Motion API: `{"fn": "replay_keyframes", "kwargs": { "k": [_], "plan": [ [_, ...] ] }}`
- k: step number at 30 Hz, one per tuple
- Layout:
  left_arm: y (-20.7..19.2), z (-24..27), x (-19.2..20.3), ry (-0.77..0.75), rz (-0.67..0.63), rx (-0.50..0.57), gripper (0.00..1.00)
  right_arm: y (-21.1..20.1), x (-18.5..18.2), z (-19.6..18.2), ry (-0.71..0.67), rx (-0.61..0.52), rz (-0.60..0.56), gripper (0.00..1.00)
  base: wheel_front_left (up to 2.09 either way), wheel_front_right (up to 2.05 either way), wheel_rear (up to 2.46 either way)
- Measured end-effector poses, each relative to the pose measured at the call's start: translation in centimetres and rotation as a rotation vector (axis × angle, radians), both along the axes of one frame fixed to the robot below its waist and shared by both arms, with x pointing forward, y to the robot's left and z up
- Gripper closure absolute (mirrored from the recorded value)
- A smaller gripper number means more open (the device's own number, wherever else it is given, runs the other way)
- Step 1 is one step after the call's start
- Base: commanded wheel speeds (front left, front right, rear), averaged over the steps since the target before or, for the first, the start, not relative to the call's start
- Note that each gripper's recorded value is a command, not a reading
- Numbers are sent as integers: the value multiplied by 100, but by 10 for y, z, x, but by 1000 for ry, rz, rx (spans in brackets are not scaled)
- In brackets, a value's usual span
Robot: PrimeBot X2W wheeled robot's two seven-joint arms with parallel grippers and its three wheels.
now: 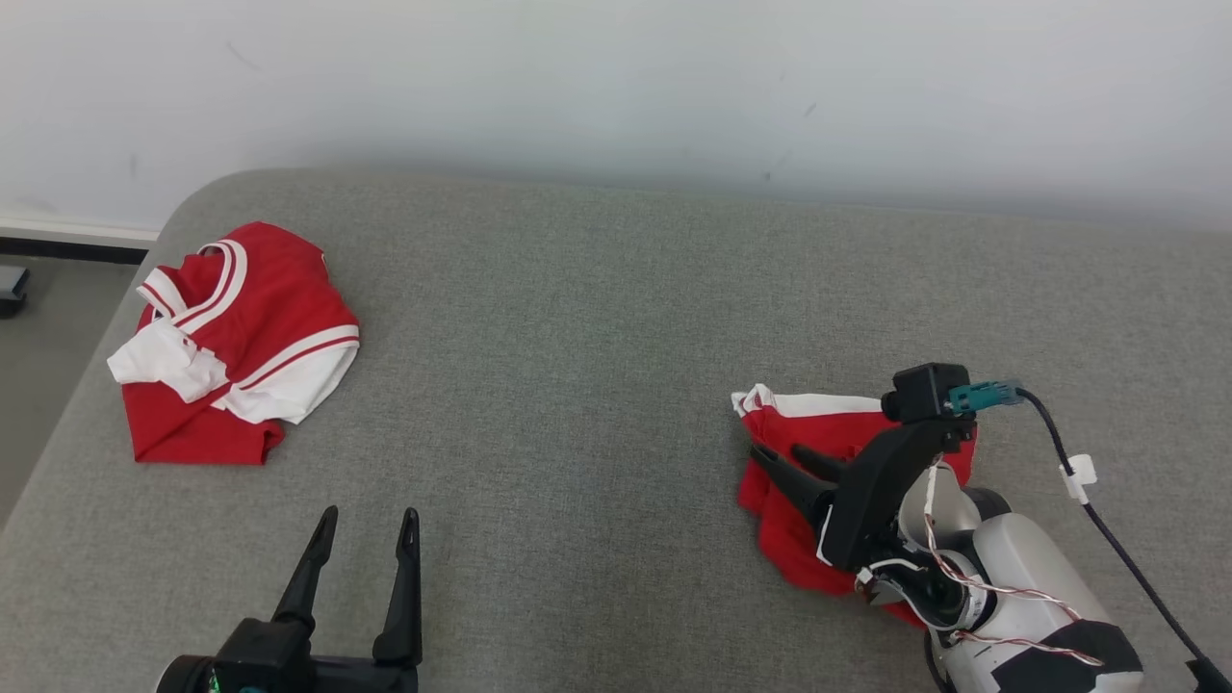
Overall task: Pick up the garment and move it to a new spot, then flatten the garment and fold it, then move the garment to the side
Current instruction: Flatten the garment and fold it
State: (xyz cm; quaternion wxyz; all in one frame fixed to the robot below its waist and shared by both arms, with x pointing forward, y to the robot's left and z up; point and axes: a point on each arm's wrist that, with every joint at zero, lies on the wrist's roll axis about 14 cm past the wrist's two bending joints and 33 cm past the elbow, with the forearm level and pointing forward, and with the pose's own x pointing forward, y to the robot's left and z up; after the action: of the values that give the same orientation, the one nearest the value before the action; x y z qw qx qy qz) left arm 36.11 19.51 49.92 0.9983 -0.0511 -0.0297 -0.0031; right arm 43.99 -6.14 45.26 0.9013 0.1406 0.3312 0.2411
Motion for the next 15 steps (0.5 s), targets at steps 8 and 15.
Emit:
{"fn": "replay_keyframes", "kwargs": {
  "k": [8,15],
  "plan": [
    [-3,3,-2,-10,-9,-2,0,-34,18,58,-239,70,-110,0,0,0,0],
    [-8,7,1,-23,-27,8,0,-96,19,93,-418,54,-257,0,0,0,0]
  ]
}}
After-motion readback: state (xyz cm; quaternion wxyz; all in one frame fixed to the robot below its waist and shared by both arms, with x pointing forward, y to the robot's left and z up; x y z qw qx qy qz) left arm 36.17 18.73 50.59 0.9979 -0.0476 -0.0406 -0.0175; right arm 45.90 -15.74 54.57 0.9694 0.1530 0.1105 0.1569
